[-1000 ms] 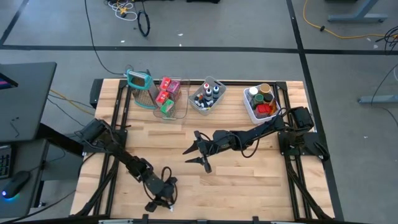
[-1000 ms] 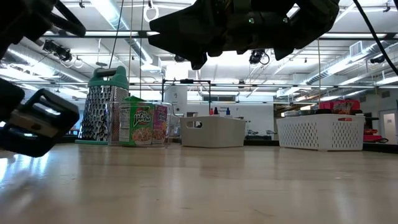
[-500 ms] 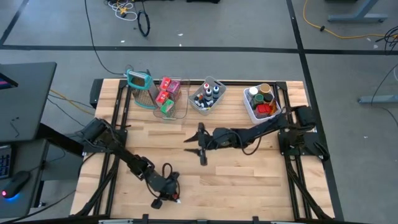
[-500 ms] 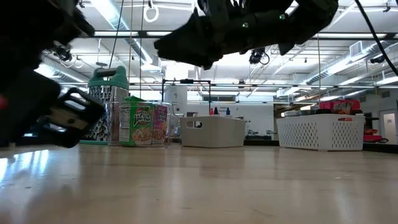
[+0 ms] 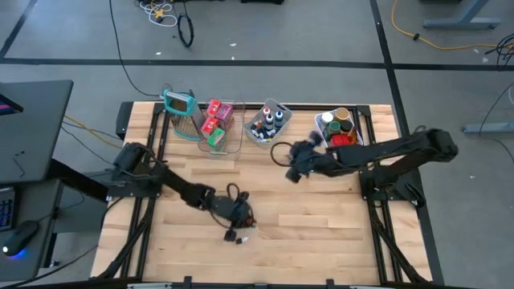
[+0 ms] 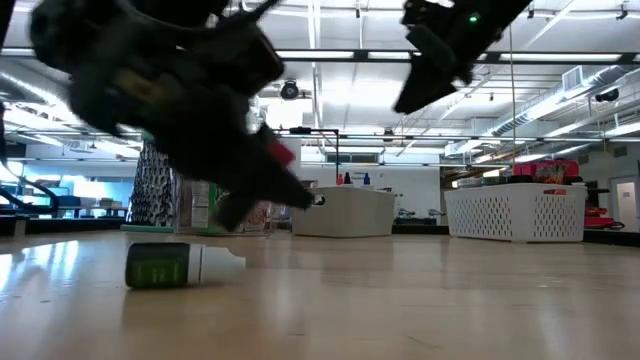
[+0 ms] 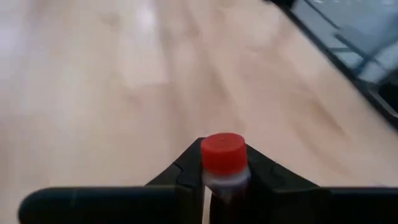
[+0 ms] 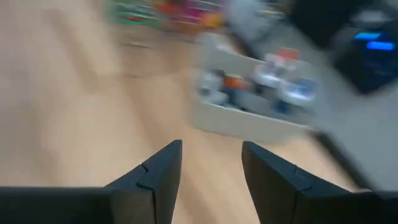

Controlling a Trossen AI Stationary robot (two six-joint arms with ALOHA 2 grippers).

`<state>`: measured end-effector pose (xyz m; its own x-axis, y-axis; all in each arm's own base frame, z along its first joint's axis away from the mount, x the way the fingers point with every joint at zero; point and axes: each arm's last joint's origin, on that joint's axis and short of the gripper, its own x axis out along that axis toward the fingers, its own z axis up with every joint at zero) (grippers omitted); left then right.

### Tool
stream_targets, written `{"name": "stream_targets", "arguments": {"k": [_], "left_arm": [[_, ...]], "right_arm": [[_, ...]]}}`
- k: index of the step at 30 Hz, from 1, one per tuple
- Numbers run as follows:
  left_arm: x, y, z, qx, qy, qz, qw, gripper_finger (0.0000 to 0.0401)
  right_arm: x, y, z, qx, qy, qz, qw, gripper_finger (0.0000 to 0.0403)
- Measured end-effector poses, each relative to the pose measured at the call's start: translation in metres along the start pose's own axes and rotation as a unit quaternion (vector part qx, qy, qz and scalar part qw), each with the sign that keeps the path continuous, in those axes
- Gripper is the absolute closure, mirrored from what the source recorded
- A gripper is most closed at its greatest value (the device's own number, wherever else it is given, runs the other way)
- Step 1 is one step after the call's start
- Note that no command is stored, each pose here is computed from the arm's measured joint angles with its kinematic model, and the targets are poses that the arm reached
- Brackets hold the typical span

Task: Pick & Place Kitchen Items
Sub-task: Put the medium red food coloring bottle into the gray bin

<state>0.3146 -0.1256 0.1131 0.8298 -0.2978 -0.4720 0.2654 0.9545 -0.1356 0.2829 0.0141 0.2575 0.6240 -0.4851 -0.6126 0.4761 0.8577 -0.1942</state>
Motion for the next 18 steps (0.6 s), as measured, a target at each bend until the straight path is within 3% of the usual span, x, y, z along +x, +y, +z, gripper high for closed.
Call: {"name": "stream_targets", "arguments": {"k": [5, 10, 13, 18], "left_arm": [[0.004, 0.041, 0.024, 0.001, -0.032, 0.052, 0.998, 0.033], [0.001, 0.097, 0.061, -0.001, -0.085, 0.125, 0.989, 0.0338], [-0.007, 0.135, 0.084, -0.018, -0.119, 0.217, 0.969, 0.0333], [-0.032, 0.2, 0.104, -0.049, -0.127, 0.375, 0.917, 0.0332]], "right_arm": [[-0.023, -0.017, -0.012, 0.003, 0.015, -0.121, 0.993, 0.0225], [-0.035, -0.029, -0.026, 0.038, 0.074, -0.133, 0.988, 0.0225], [-0.038, -0.034, -0.034, 0.039, 0.101, -0.155, 0.982, 0.0225], [-0.04, -0.038, -0.035, 0.035, 0.091, -0.194, 0.976, 0.0225]]}}
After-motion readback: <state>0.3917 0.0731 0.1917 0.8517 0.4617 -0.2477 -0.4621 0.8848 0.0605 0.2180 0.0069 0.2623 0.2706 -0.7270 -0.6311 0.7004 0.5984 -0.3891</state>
